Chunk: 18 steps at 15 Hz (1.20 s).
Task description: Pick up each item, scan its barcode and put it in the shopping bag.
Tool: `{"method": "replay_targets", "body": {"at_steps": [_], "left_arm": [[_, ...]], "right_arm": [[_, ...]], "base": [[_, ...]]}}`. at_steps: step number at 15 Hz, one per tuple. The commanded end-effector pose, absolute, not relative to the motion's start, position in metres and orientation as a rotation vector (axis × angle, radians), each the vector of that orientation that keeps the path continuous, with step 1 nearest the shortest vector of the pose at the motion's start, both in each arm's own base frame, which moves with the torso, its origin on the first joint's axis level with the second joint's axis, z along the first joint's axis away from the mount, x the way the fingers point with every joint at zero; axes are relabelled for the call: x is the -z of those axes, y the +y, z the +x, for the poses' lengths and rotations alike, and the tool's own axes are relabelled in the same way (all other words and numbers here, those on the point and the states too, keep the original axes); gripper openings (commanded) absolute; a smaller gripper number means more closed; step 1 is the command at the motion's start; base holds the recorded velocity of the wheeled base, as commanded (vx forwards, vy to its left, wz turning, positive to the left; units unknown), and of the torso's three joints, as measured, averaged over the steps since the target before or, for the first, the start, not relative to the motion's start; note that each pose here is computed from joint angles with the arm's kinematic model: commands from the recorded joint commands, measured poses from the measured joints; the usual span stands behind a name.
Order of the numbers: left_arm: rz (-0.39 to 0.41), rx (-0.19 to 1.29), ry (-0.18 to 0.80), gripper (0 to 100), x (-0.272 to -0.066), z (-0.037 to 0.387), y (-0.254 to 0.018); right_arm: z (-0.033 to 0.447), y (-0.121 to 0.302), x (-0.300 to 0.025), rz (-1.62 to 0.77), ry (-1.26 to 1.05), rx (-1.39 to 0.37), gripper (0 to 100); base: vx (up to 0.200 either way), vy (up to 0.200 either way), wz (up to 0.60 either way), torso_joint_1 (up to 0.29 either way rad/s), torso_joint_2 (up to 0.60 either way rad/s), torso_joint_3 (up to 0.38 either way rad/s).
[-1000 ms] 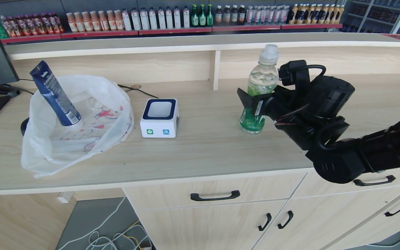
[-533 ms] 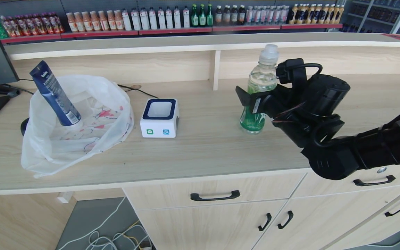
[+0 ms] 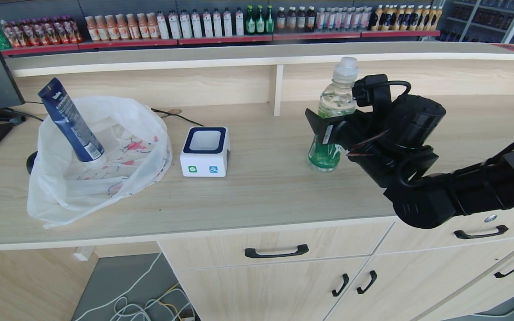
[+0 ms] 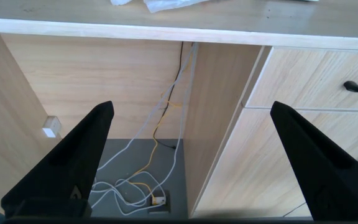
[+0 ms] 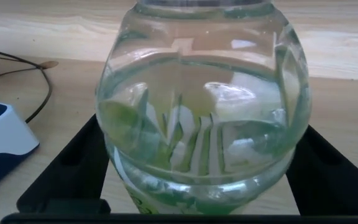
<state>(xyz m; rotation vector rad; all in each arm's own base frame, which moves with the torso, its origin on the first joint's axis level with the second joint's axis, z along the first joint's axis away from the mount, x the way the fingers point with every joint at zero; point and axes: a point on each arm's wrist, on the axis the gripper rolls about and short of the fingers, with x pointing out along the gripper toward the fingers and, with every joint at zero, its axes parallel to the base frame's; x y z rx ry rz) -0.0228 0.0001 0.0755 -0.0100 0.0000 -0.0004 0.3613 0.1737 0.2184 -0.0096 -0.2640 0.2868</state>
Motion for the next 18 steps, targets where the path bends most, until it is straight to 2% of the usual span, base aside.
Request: {"method": "replay_targets", "body": {"at_steps": [1,11,18], "left_arm": [[-0.011,0.0,0.0,100,-0.075,-0.023,0.0],[-0.011,0.0,0.0,100,-0.075,-0.023,0.0],[-0.011,0.0,0.0,100,-0.075,-0.023,0.0]], "right_arm": [[0.361,0.174,-0.219,-0.009,-0.266,-0.287,0],[0.36,0.173,-0.231,0.002,-0.302,-0.285,0],[0.342,0.171,-0.258,0.027,-0.368,-0.312,0]], "base": [[0.0,0.0,0.0,0.0,0.0,0.0],[0.0,0.0,0.0,0.0,0.0,0.0],[0.0,0.0,0.0,0.0,0.0,0.0]]}}
